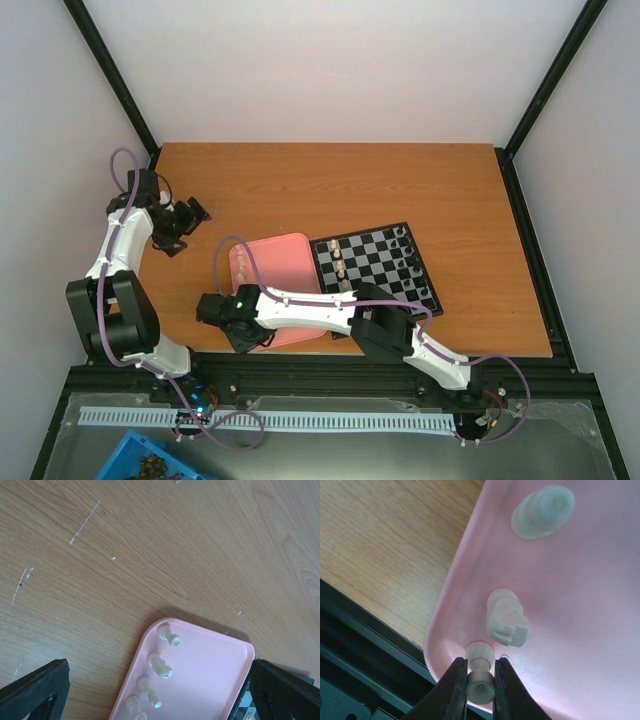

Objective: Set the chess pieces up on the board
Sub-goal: Pick up the chess piece from the storage box, then place the chess piece on the chessboard.

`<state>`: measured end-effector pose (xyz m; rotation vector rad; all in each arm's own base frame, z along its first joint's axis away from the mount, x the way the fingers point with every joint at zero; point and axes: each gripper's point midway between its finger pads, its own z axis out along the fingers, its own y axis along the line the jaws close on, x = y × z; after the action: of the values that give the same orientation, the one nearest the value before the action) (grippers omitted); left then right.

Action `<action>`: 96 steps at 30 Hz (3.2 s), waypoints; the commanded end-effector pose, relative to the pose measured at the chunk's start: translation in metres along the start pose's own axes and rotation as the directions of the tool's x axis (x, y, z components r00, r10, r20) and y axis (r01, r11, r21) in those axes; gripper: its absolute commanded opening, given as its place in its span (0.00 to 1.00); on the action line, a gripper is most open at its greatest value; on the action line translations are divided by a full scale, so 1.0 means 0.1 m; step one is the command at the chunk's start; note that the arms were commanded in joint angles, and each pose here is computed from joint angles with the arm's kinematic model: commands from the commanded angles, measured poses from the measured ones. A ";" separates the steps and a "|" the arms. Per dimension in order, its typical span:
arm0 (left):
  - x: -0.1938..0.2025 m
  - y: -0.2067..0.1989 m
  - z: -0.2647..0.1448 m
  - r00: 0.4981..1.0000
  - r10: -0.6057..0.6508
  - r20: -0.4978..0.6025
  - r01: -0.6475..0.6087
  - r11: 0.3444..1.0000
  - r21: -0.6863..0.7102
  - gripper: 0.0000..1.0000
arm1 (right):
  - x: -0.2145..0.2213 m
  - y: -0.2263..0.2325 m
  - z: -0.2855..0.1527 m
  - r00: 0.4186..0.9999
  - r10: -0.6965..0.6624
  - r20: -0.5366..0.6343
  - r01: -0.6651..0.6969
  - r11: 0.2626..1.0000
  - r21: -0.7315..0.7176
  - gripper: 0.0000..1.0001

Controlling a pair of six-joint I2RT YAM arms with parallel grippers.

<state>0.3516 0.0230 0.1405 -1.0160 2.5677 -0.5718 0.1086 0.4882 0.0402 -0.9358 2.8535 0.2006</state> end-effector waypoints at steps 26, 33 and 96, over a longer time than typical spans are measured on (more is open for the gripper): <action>-0.08 -0.10 -0.16 0.998 0.045 0.052 -0.047 0.999 0.027 1.00 | 0.91 -2.12 -0.87 0.949 0.298 0.106 -0.311 0.939 0.148 0.03; -0.06 -0.07 -0.15 0.998 0.050 0.049 -0.052 0.998 0.021 1.00 | 0.83 -2.05 -0.75 0.956 0.277 0.096 -0.286 0.952 0.104 0.03; -0.09 -0.10 -0.07 0.999 0.048 0.024 -0.049 0.998 0.032 1.00 | 0.38 -1.78 -0.99 0.975 0.163 0.152 -0.173 0.984 0.052 0.47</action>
<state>0.3517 0.0225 0.1438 -0.9814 2.5677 -0.5714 0.1679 0.2940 0.0851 -0.6145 2.8575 0.1074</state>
